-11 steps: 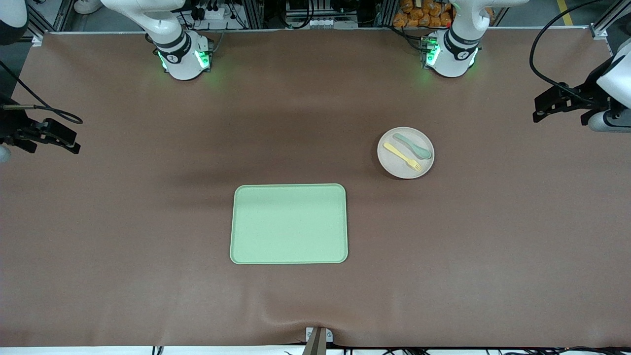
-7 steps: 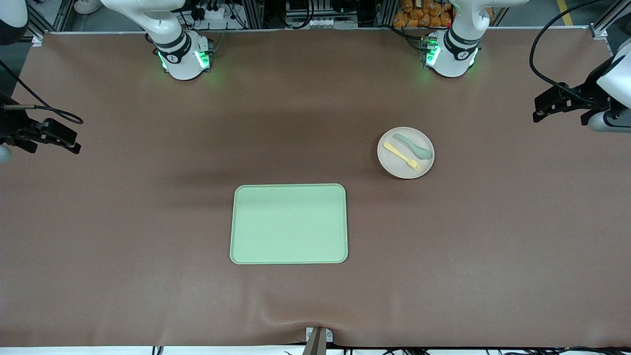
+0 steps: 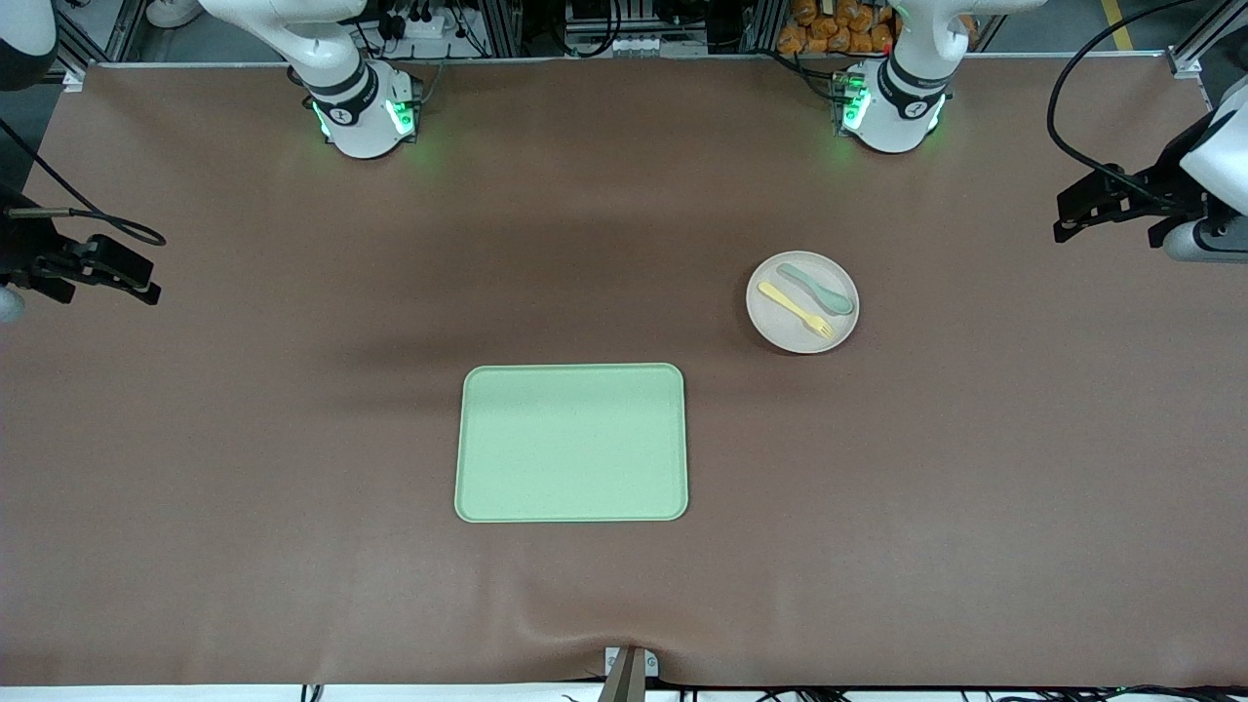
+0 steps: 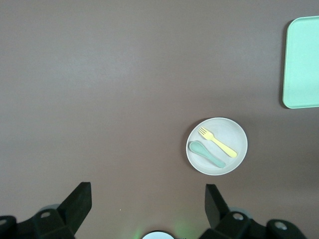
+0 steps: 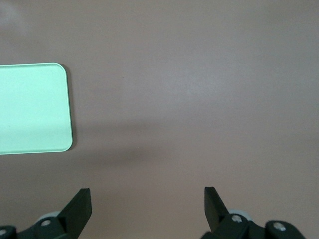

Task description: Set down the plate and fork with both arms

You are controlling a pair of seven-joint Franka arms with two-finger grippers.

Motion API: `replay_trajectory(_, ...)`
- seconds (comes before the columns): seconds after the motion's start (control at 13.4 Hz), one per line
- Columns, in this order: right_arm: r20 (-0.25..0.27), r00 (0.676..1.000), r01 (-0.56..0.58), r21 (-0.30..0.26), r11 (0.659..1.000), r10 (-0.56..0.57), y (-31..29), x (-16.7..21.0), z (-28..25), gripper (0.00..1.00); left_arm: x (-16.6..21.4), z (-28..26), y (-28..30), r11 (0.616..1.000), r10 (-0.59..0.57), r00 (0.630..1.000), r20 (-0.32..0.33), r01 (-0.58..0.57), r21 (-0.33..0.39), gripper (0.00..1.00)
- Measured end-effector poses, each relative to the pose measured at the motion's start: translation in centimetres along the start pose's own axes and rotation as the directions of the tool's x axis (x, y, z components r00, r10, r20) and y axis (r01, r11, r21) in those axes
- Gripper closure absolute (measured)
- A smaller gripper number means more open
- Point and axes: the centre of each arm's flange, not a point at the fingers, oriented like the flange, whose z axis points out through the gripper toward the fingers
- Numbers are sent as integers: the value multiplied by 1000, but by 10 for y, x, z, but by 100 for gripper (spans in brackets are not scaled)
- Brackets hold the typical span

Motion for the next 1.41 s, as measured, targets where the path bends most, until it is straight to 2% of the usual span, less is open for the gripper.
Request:
replay_trajectory(0.45, 4, 1000, -1, 0, 1000, 1, 0, 0, 2, 0, 4, 9, 1, 1000, -15, 1000, 14, 15, -23, 0)
replay_trajectory(0.74, 9, 1000, -1, 0, 1000, 1, 1, 0, 3, 0, 12, 58, -10, 999, -40, 985, 167, 44, -19, 0)
replay_trajectory(1.12, 13, 1000, -1, 0, 1000, 1, 1, 0, 4, 0, 23, 149, -9, 997, -72, 934, 349, 77, -1, 0)
replay_trajectory(1.27, 14, 1000, -2, 0, 1000, 2, 1, 0, 4, 0, 18, 183, -8, 995, -101, 915, 390, 104, 14, 0)
replay_trajectory(1.41, 15, 1000, -2, 0, 1000, 3, 1, 0, 5, 0, 12, 232, -5, 992, -123, 909, 399, 123, 26, 0)
